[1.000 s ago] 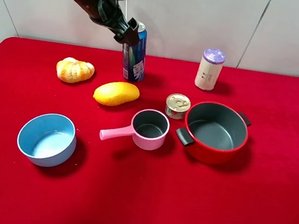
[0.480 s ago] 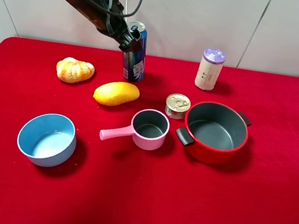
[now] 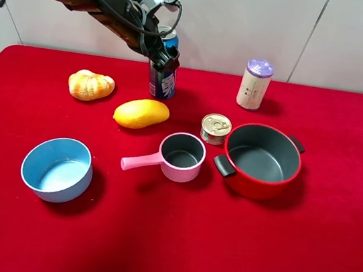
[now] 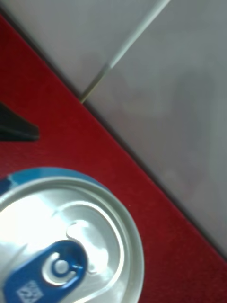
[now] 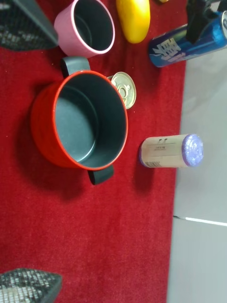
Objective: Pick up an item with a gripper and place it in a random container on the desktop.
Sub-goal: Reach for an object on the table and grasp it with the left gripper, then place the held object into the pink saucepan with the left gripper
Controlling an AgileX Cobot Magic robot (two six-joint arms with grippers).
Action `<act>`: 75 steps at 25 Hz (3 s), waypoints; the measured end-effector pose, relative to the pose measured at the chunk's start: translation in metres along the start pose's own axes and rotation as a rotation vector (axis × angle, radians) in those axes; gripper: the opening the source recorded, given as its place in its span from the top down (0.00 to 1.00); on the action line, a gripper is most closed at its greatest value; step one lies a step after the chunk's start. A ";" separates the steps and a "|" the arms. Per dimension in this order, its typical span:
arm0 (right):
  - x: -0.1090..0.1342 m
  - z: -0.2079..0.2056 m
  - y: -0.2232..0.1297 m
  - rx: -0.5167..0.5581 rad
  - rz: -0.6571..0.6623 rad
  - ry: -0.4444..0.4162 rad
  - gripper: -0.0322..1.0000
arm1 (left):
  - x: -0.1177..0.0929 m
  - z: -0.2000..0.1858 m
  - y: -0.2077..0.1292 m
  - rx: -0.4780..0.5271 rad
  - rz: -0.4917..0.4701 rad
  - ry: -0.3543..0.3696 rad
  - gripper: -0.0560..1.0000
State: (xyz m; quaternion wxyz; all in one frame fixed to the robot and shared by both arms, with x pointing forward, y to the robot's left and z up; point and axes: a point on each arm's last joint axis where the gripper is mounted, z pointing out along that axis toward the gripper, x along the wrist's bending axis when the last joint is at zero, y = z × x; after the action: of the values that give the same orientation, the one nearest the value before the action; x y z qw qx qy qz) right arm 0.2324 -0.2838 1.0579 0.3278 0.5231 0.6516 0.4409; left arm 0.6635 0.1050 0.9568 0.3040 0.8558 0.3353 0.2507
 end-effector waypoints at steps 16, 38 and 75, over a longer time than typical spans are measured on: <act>0.000 0.000 0.000 0.000 0.000 0.000 0.30 | -0.012 0.024 -0.007 -0.011 0.015 0.004 0.01; 0.000 0.000 0.000 0.000 0.000 0.000 0.30 | -0.012 0.024 -0.005 -0.014 0.011 0.002 0.31; 0.000 0.000 0.000 0.000 0.000 0.000 0.30 | -0.010 -0.043 0.024 0.029 -0.001 -0.073 0.32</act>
State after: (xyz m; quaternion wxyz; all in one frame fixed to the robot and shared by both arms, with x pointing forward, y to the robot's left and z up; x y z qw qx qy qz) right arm 0.2324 -0.2838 1.0579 0.3278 0.5231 0.6516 0.4409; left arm 0.6399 0.0989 1.0005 0.3038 0.8686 0.3277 0.2142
